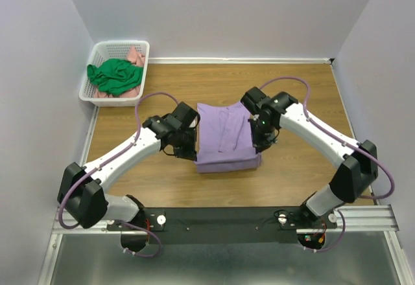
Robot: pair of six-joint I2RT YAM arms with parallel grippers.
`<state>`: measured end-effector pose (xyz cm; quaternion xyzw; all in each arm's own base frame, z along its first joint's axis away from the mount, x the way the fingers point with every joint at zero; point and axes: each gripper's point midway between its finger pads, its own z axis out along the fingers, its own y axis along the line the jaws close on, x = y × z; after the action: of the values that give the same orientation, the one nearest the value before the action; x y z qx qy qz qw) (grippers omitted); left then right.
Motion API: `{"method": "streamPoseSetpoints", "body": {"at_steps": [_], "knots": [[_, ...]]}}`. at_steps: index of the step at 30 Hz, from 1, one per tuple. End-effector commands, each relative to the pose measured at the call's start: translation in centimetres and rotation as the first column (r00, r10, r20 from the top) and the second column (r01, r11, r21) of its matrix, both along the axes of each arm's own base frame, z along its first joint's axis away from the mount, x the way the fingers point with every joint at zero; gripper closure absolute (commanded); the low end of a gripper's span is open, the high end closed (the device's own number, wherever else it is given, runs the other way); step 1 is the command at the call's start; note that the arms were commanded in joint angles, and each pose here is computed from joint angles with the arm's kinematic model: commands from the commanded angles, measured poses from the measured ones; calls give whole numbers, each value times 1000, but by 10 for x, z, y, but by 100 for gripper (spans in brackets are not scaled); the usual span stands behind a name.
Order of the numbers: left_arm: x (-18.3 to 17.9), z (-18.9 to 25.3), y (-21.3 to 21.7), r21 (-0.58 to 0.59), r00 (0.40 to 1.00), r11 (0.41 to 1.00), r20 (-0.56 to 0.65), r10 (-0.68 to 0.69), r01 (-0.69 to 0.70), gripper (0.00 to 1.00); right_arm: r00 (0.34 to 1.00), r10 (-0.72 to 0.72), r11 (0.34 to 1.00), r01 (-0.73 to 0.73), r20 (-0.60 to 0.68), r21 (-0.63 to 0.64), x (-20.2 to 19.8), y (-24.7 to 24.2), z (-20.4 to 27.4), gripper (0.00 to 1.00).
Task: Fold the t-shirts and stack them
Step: Fold the tshirt
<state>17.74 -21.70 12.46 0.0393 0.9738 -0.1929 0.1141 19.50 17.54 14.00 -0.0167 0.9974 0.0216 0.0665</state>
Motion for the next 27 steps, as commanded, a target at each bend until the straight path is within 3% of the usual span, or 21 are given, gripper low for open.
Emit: {"method": "streamPoseSetpoints", "body": {"at_steps": [1, 7, 17, 27], "knots": [[39, 2, 21, 115, 996, 993, 90, 6, -16, 100, 991, 18, 994, -4, 133, -105, 54, -9, 17, 99], [96, 18, 28, 112, 977, 991, 206, 52, -77, 100, 972, 0, 996, 20, 234, -84, 110, -7, 35, 100], [169, 31, 26, 108, 941, 987, 329, 76, -118, 100, 966, -43, 997, 56, 255, -44, 161, -26, 20, 99], [212, -6, 22, 165, 947, 978, 311, 75, -131, 100, 970, -56, 998, 63, 238, -22, 193, -25, -22, 99]]}}
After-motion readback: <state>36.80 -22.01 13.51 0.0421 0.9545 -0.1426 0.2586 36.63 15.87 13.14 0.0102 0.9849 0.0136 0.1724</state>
